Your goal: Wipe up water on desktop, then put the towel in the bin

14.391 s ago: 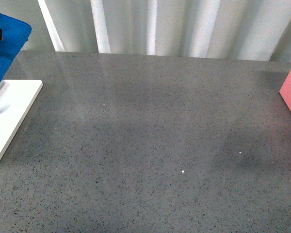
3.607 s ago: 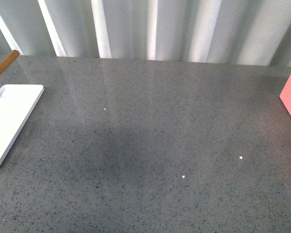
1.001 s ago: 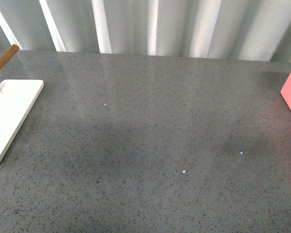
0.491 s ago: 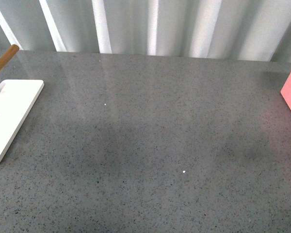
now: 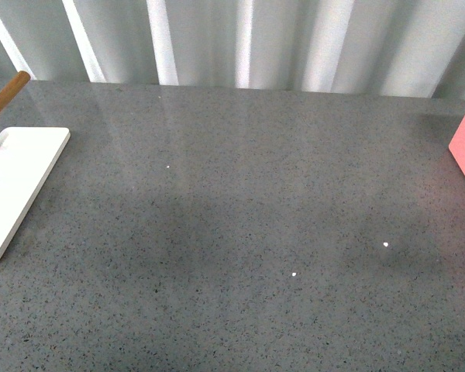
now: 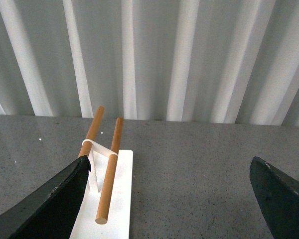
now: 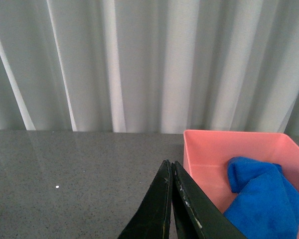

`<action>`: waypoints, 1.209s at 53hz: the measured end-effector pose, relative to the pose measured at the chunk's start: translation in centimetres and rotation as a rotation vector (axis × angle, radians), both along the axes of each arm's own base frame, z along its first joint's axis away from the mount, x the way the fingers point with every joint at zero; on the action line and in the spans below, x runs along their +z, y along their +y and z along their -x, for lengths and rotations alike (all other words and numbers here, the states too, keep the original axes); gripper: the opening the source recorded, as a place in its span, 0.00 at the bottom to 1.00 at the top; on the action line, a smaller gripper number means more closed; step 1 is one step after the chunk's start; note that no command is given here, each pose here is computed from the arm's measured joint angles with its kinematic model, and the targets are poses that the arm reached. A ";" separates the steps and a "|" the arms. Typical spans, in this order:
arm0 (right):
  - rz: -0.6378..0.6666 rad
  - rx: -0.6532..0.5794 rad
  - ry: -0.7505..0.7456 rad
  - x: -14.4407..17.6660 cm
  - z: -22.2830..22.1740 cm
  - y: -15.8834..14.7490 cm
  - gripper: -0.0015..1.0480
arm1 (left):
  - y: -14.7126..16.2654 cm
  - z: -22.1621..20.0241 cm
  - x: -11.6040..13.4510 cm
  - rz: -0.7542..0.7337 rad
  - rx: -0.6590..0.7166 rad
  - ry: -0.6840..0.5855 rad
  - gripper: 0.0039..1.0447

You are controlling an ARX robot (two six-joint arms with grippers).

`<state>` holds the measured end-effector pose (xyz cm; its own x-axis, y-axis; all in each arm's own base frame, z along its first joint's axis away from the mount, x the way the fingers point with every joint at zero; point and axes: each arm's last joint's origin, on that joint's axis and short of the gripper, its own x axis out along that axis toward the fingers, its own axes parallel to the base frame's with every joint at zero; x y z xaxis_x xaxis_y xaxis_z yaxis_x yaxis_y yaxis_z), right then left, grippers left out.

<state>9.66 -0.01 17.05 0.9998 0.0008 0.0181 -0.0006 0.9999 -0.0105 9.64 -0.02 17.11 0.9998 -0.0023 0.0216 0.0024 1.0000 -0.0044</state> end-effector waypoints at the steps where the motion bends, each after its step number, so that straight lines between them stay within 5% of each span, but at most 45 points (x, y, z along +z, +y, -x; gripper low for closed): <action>1: 0.000 0.000 0.001 0.0 0.0 0.0 0.03 | 0.0 0.0 0.0 0.000 0.000 0.000 0.94; 10: 0.000 0.000 0.001 0.0 0.0 0.0 0.05 | 0.0 0.0 0.0 0.000 0.000 0.000 0.94; 40: 0.000 0.000 0.000 0.0 0.0 0.0 0.93 | 0.0 0.0 0.0 0.000 0.000 0.000 0.94; 64: -0.001 0.000 0.000 0.0 0.0 0.0 0.93 | 0.0 0.0 0.0 0.000 0.000 0.000 0.94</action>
<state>9.66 -0.02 17.05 0.9998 0.0008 0.0181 -0.0006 1.0000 -0.0098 9.64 -0.02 17.11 0.9998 -0.0023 0.0216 0.0024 1.0000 -0.0044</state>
